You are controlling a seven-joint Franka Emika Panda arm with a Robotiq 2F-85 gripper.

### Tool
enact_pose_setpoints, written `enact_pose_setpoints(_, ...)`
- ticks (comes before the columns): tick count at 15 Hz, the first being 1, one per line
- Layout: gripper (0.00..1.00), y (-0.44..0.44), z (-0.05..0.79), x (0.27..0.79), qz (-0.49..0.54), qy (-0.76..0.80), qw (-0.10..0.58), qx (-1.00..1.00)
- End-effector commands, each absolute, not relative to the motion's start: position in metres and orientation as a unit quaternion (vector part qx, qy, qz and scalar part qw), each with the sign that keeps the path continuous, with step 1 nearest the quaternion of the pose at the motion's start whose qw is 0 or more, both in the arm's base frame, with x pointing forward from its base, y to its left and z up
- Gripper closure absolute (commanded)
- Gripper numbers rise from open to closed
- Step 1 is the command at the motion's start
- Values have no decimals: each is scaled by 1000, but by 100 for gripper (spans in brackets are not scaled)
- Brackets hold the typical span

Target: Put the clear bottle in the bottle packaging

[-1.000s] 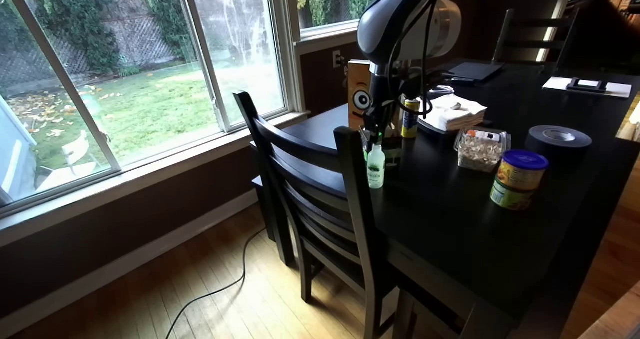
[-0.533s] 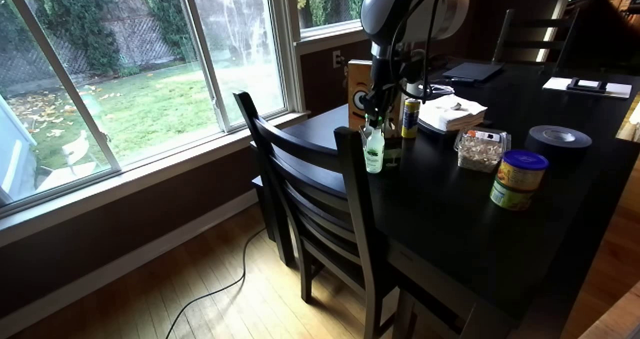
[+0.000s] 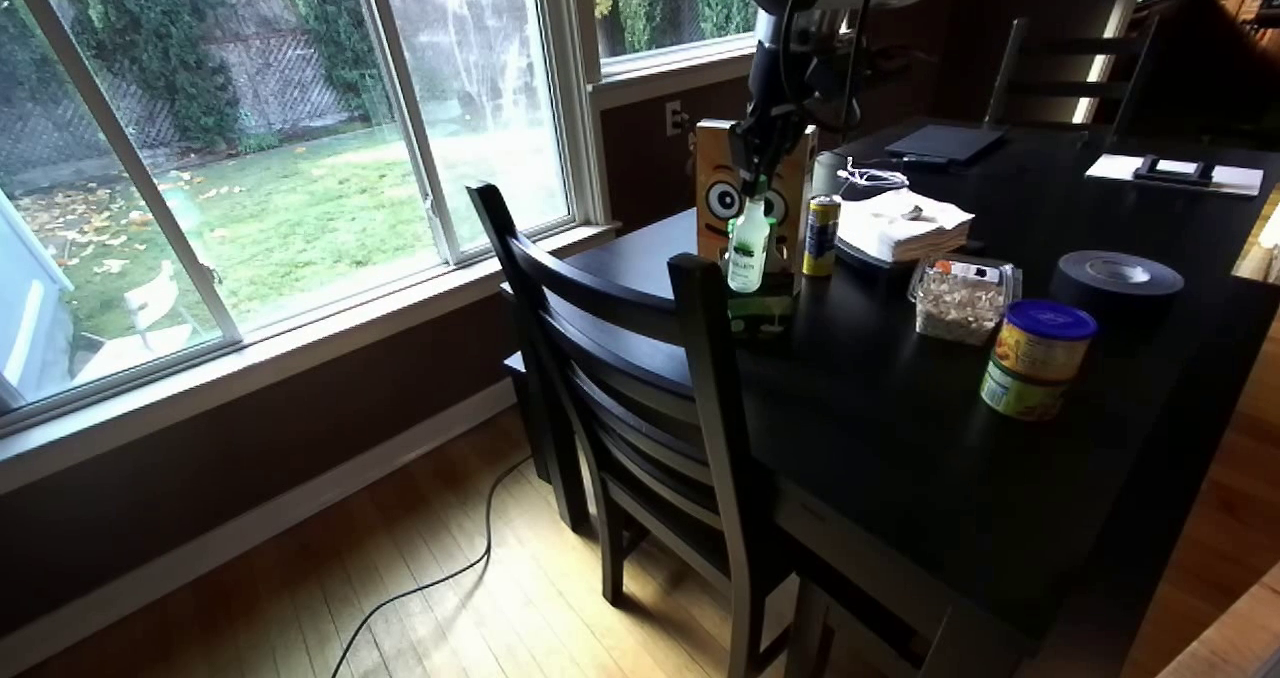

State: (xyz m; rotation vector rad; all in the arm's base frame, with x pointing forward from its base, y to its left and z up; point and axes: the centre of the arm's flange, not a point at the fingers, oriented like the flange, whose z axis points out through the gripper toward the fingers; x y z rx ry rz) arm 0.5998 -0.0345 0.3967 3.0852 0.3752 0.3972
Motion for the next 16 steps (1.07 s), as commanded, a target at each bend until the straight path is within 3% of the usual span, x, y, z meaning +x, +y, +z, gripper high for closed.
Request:
enact_pose_setpoints(1,92,-39,421,611,131,97,-2,987)
enact_pose_setpoints(16,92,-51,404,634,161,60,4,985)
